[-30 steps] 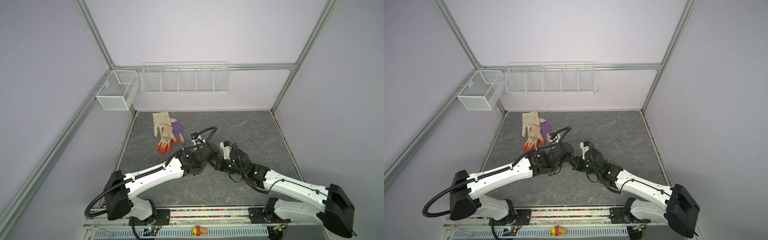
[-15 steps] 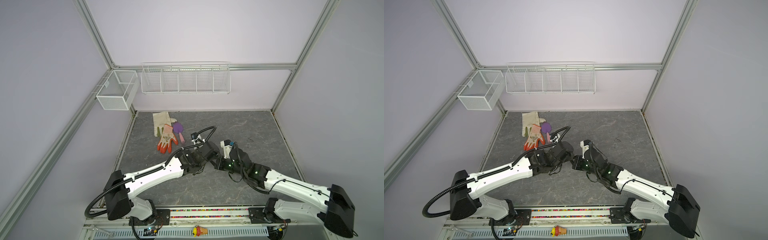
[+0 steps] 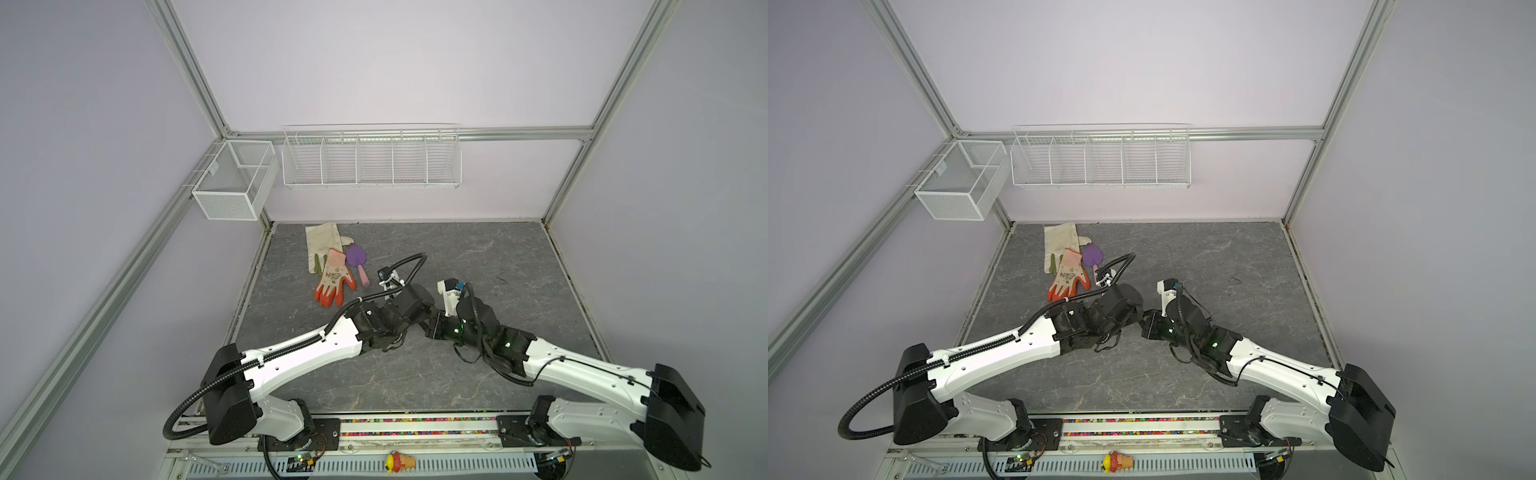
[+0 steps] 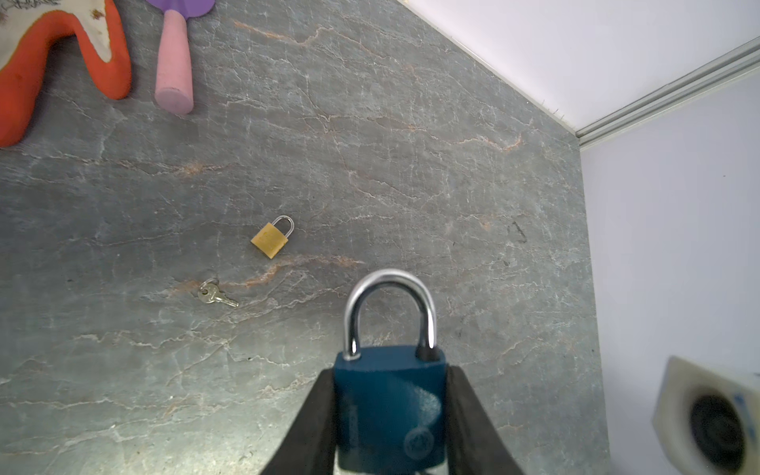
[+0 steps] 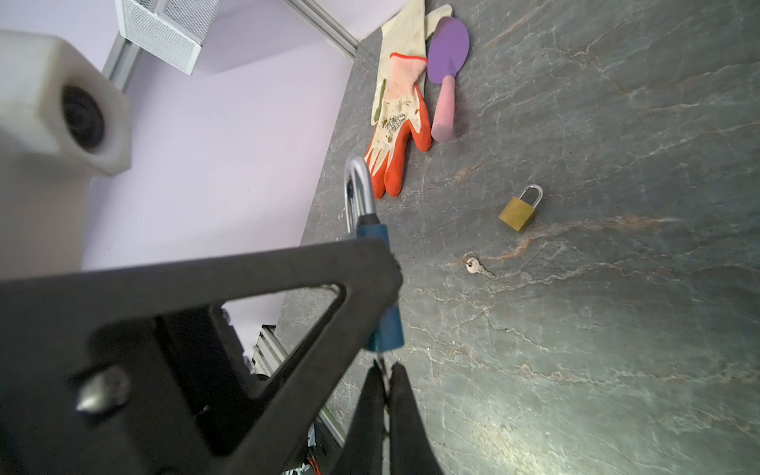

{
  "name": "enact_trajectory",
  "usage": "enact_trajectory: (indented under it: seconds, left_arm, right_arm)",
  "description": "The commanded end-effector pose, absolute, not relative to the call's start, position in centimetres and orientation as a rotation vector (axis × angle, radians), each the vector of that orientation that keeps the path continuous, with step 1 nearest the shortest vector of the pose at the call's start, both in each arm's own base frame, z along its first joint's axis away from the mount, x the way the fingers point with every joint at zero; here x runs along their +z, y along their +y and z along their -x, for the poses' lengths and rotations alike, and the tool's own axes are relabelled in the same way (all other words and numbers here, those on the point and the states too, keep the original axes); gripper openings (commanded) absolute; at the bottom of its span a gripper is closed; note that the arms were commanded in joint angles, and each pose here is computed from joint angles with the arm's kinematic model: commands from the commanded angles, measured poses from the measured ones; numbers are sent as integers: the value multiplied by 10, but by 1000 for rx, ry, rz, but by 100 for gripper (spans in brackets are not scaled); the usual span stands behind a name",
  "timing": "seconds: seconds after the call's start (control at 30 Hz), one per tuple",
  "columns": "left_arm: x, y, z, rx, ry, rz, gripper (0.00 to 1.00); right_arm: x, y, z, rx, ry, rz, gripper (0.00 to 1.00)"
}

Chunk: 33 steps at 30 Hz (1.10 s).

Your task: Unlock with the key

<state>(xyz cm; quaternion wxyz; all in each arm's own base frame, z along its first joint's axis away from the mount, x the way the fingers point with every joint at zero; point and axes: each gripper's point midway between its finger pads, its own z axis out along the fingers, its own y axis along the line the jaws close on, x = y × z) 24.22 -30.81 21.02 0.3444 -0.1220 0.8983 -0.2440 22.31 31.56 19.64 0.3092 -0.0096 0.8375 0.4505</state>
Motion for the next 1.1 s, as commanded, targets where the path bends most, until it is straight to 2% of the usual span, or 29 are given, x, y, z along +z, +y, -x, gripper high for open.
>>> enact_trajectory:
  seconds: [0.0,0.07,0.27,0.47,0.67,0.77,1.07]
  left_arm:
    - [220,-313,-233,-726,2337,320,0]
    - [222,-311,-233,-725,2329,326,0]
    - [236,-297,-242,-698,2268,354,0]
    - [253,-283,-253,-662,2199,381,0]
    - [258,-287,-251,-729,2183,380,0]
    - [257,-289,-250,-756,2178,383,0]
    - [261,-289,-249,-774,2169,371,0]
  right_arm:
    - [231,315,-234,1254,2043,11,6]
    - [230,314,-233,1255,2039,13,6]
    - [228,311,-224,1276,2039,50,22]
    - [229,305,-210,1307,2027,104,29]
    - [235,304,-207,1358,1987,112,29]
    - [242,312,-212,1364,1975,128,22]
    - [250,319,-220,1399,1894,118,17]
